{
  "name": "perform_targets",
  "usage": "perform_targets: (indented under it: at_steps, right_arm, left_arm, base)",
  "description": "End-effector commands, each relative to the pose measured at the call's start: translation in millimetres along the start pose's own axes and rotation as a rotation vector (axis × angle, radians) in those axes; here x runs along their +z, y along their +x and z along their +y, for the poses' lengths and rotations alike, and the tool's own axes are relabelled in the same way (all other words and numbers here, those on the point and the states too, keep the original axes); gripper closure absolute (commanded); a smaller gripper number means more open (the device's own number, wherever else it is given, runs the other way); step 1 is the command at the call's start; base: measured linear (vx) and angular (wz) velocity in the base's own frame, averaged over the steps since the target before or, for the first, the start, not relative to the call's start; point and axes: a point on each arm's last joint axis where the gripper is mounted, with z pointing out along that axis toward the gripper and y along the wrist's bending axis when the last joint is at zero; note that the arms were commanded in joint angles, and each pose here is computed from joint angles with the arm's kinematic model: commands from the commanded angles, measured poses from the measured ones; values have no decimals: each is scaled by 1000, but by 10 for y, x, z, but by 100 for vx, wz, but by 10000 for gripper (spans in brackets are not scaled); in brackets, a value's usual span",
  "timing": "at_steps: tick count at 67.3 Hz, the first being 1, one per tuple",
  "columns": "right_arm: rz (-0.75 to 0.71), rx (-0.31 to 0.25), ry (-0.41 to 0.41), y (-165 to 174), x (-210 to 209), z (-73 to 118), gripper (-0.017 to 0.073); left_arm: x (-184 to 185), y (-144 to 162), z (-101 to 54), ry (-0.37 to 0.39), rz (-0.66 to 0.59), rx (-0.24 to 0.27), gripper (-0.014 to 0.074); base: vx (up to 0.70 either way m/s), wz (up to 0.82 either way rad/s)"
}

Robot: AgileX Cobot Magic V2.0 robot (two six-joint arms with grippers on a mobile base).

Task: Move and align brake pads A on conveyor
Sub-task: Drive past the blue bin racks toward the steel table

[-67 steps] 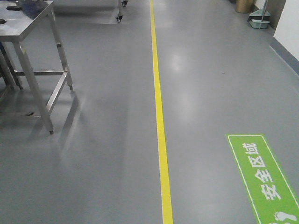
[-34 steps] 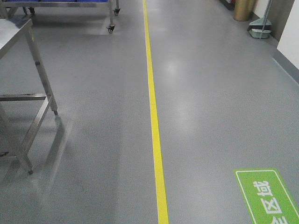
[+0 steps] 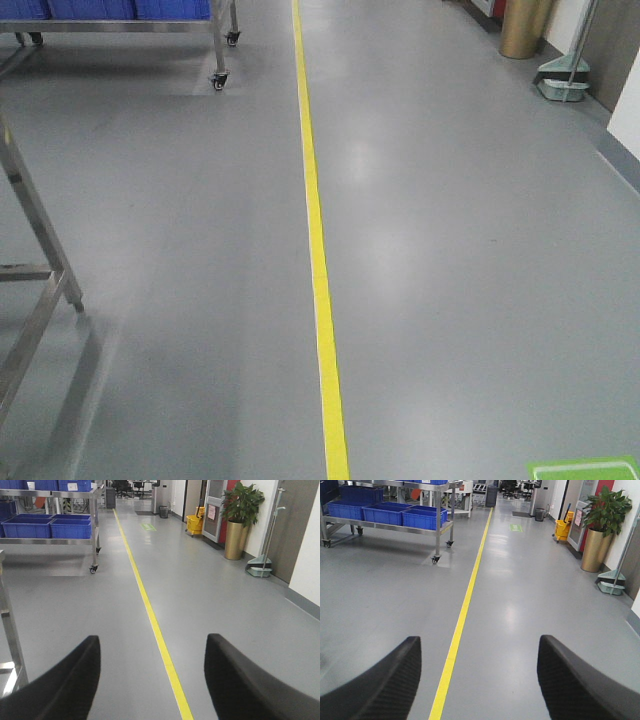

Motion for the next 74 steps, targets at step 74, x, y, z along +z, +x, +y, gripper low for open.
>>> perform_targets:
  at_steps: [74]
  right_arm:
    - [-91,-10,21,-144,-20,-23,75]
  left_arm:
    - [-9,-133,-16,17,-83,1,151]
  base:
    - [57,7]
